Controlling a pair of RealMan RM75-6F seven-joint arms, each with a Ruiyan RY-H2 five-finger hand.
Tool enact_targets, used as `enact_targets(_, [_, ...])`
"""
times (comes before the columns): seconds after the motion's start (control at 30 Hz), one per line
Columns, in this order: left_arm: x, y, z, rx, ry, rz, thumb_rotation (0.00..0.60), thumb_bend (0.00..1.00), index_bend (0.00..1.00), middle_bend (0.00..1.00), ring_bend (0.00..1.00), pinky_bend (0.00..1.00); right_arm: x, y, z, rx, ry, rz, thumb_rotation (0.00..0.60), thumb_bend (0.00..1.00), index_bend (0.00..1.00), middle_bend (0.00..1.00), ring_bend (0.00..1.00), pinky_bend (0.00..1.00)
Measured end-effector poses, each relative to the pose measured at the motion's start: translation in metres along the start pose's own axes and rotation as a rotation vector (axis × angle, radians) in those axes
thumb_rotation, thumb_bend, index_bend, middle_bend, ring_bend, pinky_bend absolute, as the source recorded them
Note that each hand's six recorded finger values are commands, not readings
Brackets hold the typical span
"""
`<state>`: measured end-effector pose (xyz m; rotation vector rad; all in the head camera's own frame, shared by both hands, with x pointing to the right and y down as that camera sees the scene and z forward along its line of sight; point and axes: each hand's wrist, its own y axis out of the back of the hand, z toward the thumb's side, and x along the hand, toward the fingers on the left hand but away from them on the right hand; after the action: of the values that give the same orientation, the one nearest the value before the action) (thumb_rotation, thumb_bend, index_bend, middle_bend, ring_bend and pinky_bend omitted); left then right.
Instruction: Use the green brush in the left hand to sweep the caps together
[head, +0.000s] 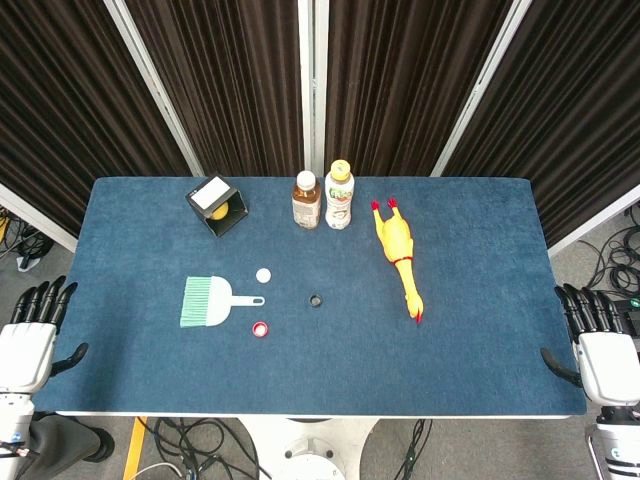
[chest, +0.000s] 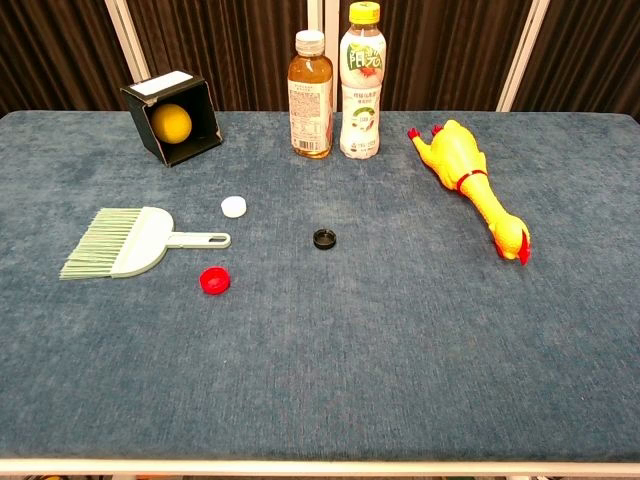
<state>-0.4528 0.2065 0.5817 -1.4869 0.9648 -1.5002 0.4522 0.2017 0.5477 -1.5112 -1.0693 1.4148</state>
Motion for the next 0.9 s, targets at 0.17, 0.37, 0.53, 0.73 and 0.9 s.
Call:
enact_targets(0.17, [-0.002, -0.002, 0.0, -0.008, 0.01, 0.014, 0.6, 0.21, 0.05, 0.02, 0.0, 0.07, 0.0, -0.002, 0.001, -0.017, 0.002, 0.012, 0.6, 0.15, 0.0, 0.08, 0.0, 0.0])
enact_targets(0.37, [-0.005, -0.002, 0.0, -0.017, 0.018, 0.029, 0.6, 0.21, 0.07, 0.02, 0.0, 0.07, 0.0, 0.003, 0.0, -0.015, 0.008, -0.006, 0.6, 0.15, 0.0, 0.08, 0.0, 0.0])
enact_targets(0.53, [0.006, 0.004, 0.012, -0.041, -0.032, 0.048, 0.6, 0.21, 0.19, 0.19, 0.09, 0.07, -0.004, 0.013, -0.001, 0.008, 0.009, -0.04, 0.6, 0.15, 0.0, 0.08, 0.0, 0.0])
enact_targets(0.73, [0.041, 0.016, 0.043, -0.069, -0.155, 0.06, 0.6, 0.33, 0.43, 0.42, 0.3, 0.15, -0.014, 0.024, 0.006, 0.041, 0.034, -0.055, 0.6, 0.15, 0.0, 0.08, 0.0, 0.0])
enact_targets(0.9, [0.072, 0.023, 0.078, -0.096, -0.256, 0.05, 0.6, 0.33, 0.42, 0.43, 0.31, 0.15, -0.015, 0.022, 0.01, 0.027, 0.048, -0.047, 0.6, 0.15, 0.0, 0.08, 0.0, 0.0])
